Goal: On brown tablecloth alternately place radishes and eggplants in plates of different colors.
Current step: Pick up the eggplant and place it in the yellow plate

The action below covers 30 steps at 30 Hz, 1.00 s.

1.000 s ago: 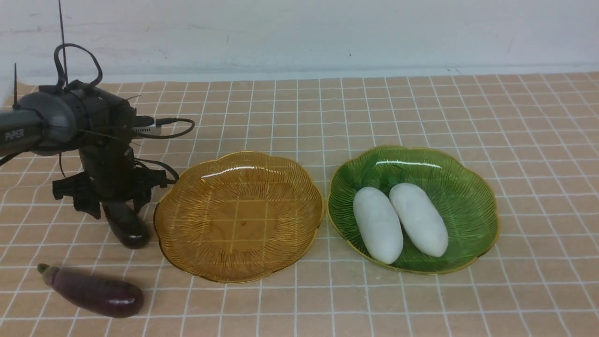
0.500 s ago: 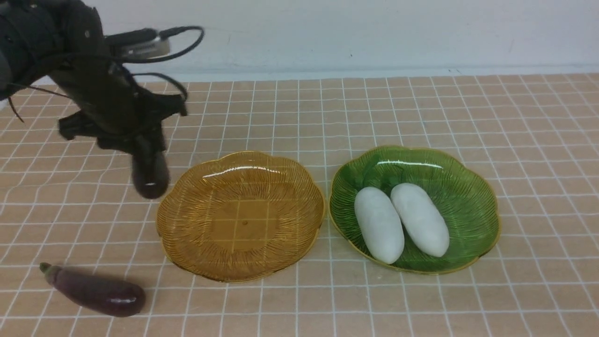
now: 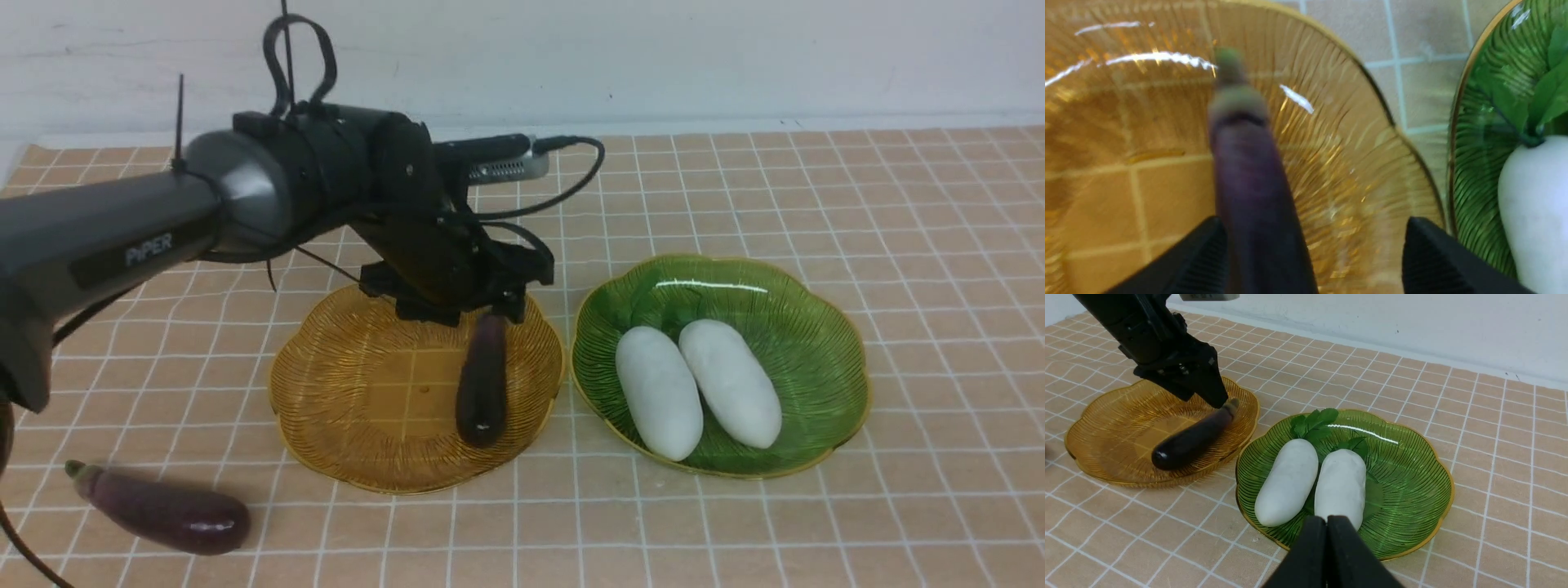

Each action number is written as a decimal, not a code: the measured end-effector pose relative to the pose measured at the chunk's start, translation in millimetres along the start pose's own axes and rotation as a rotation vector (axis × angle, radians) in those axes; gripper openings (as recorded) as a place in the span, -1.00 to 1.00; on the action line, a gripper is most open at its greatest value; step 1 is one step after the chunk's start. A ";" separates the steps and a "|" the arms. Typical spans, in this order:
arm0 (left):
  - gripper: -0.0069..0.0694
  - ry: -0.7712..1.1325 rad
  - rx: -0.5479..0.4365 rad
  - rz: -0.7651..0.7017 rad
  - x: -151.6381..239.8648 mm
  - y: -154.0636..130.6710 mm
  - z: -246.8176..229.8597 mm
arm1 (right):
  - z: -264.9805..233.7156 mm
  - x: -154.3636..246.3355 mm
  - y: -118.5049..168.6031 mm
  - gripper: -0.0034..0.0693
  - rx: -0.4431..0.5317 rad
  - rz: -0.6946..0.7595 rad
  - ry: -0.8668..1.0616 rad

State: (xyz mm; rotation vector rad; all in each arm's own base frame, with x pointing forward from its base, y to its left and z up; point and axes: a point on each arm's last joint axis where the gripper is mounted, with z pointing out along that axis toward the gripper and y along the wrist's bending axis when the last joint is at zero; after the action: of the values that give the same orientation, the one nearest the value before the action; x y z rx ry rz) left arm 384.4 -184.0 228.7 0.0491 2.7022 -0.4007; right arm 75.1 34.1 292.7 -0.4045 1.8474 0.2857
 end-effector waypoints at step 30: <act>-0.44 -0.002 -0.445 -0.530 146.9 144.1 -114.3 | -0.3 0.6 0.2 -0.95 -0.003 0.004 0.005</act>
State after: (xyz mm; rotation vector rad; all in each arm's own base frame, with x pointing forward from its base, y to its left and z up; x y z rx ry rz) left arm 218.6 -16.9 231.3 -0.7993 2.7070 0.0664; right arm 74.6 34.1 292.3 -0.4038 1.8532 0.2899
